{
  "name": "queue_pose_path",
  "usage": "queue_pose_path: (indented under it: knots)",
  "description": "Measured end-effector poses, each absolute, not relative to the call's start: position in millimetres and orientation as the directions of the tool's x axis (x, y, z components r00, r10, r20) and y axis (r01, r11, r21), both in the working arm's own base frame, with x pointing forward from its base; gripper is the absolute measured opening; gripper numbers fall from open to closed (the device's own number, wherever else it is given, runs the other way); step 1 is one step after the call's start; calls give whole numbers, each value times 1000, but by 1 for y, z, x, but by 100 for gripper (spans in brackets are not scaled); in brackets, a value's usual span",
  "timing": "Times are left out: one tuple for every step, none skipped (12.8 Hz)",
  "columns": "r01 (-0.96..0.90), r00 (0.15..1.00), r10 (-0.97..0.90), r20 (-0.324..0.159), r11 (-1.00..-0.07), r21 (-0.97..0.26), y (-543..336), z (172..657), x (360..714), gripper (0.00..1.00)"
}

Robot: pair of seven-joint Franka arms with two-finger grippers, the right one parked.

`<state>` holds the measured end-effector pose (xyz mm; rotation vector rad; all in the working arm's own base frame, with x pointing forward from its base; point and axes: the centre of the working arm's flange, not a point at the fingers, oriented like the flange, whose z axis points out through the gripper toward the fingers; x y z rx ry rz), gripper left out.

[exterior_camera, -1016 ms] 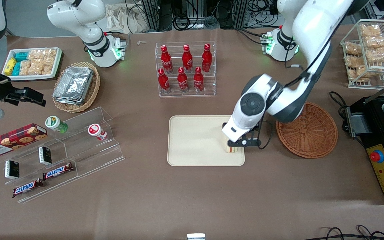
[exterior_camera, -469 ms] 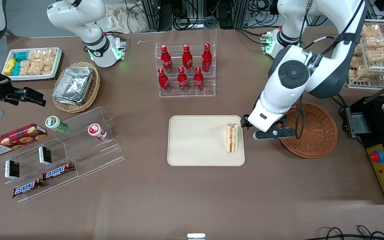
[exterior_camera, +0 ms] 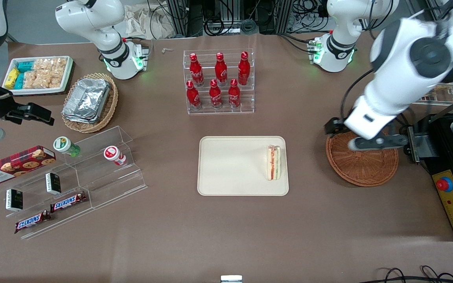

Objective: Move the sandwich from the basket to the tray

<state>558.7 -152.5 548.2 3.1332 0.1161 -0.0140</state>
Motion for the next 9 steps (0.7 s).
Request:
queue_pose_path:
  knots:
    - [80,997,80,-6,-997,2,-137,558,556,100]
    - [71,997,71,-8,-997,-1,-123,565,553,100]
    - [58,998,58,-12,-998,-4,-111,568,550,100]
    - [44,999,44,-17,-999,-6,-98,571,546,100]
    - [33,999,33,-18,-999,-6,-87,575,541,100]
    - [26,999,27,-20,-1000,-5,-77,579,536,100]
    - [26,999,26,-19,-1000,-4,-71,585,532,100]
    - [26,999,26,-19,-1000,-4,-69,589,529,100]
    - [23,1000,23,-19,-1000,-4,-69,592,526,100]
